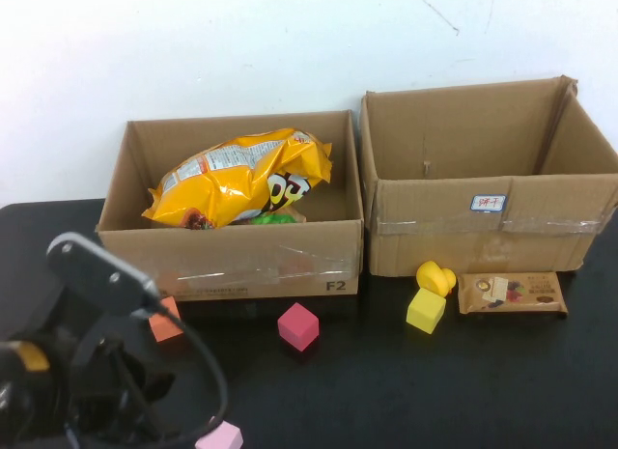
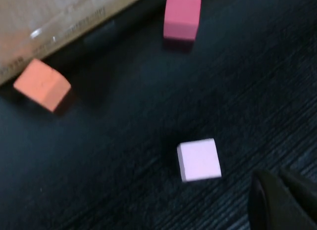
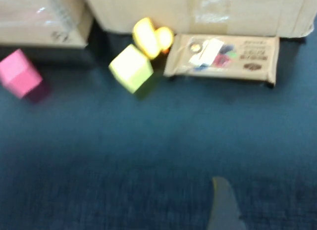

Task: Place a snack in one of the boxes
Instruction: Pick up the biscuit

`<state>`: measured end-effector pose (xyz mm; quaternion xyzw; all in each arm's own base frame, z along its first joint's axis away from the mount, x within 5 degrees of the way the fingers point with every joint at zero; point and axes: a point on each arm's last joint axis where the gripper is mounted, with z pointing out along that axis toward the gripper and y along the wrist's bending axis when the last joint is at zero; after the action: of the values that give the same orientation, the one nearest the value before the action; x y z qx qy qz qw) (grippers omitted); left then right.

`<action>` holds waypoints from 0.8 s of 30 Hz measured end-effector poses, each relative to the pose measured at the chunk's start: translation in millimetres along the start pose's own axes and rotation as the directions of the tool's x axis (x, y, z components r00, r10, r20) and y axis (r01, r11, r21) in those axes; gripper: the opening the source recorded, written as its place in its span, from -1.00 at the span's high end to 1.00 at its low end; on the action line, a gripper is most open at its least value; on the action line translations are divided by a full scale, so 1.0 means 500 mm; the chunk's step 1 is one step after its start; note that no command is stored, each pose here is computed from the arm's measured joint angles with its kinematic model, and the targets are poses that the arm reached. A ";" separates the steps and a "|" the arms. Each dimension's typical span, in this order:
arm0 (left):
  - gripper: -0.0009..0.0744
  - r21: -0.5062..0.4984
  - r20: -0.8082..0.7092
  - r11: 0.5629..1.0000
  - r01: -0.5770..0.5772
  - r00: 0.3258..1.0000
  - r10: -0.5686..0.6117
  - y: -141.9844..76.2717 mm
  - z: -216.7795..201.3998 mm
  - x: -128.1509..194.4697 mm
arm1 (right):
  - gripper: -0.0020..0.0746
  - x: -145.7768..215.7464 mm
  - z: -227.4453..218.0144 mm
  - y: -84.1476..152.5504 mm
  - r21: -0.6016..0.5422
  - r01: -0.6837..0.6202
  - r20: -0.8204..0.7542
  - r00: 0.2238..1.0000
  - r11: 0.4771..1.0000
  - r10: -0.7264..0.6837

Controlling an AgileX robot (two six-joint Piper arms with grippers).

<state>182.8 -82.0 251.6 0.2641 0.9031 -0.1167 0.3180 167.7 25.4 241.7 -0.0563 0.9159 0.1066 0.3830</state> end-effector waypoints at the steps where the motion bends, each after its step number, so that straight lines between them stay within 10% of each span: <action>1: 0.98 -0.001 0.009 1.000 -0.002 1.000 0.002 -0.002 -0.006 0.005 | -0.07 -0.011 0.015 -0.005 0.008 -0.024 0.001 1.000 1.000 0.024; 10: 0.98 -0.055 0.175 0.995 -0.083 0.980 0.091 -0.020 -0.102 0.015 | -0.08 -0.063 0.208 -0.062 0.114 -0.355 -0.035 0.932 0.928 0.361; 24: 0.98 -0.184 0.203 0.964 -0.191 0.952 0.227 -0.020 -0.126 0.083 | -0.08 -0.090 0.419 -0.113 0.164 -0.270 -0.158 0.942 0.949 0.296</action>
<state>117.7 -49.6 274.4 0.3169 0.8351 -0.0371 0.4480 354.0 21.7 121.8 0.0937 0.9506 0.0908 0.2818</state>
